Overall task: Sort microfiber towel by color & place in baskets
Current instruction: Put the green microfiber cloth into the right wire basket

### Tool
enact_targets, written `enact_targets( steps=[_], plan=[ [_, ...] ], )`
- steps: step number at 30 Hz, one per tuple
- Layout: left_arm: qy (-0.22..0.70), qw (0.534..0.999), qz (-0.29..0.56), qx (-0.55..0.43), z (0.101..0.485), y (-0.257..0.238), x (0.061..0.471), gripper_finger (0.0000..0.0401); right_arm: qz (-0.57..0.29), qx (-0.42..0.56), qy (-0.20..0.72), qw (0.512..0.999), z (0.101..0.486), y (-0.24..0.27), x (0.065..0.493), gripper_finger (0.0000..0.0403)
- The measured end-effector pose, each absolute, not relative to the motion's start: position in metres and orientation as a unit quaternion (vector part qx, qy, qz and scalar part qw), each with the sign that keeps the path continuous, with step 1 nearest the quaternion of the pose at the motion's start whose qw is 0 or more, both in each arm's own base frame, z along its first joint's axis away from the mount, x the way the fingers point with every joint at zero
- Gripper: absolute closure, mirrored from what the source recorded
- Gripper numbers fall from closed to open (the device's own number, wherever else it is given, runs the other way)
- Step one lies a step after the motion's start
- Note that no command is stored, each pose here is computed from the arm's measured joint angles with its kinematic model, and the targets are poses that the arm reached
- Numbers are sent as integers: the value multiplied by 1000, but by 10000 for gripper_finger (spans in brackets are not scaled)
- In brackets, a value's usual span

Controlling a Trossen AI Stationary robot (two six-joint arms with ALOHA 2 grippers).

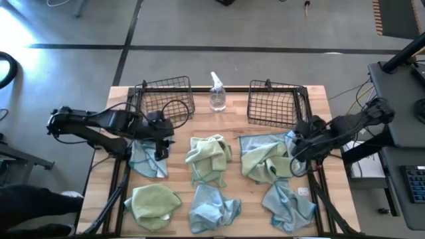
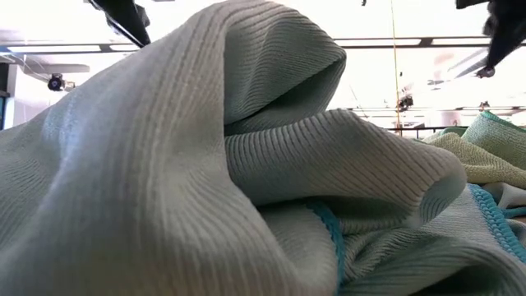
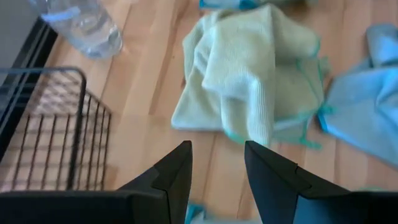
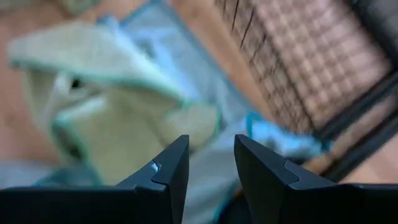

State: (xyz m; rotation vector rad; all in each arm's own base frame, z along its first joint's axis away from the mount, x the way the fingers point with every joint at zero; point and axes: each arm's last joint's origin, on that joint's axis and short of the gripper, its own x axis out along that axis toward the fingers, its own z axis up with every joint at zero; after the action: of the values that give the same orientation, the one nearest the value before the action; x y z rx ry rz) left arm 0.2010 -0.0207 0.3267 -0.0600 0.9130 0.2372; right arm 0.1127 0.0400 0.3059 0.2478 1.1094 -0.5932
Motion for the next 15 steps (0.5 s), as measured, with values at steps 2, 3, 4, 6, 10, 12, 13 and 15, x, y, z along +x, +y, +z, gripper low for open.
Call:
enact_targets(
  steps=[2,3,4,6,10,12,13,15],
  plan=[
    [414,902,117,-31,318,-20,201,269,-298,106,475,822,302,40,119,280],
    [404,906,118,-32,314,-20,201,269,-300,109,459,829,300,41,122,280],
    [398,909,118,-34,310,-20,201,269,-296,117,451,834,299,41,124,280],
    [393,911,119,-37,302,-19,201,269,-279,140,462,830,296,41,128,280],
    [390,913,117,-32,290,-19,202,269,-280,173,501,801,285,39,134,280],
    [387,914,115,-26,288,-19,203,269,-297,176,508,789,279,36,139,280],
    [386,915,114,-22,288,-18,205,269,-306,177,512,783,277,35,141,280],
    [382,917,112,-15,289,-18,206,269,-313,180,530,767,272,31,146,280]
  ],
)
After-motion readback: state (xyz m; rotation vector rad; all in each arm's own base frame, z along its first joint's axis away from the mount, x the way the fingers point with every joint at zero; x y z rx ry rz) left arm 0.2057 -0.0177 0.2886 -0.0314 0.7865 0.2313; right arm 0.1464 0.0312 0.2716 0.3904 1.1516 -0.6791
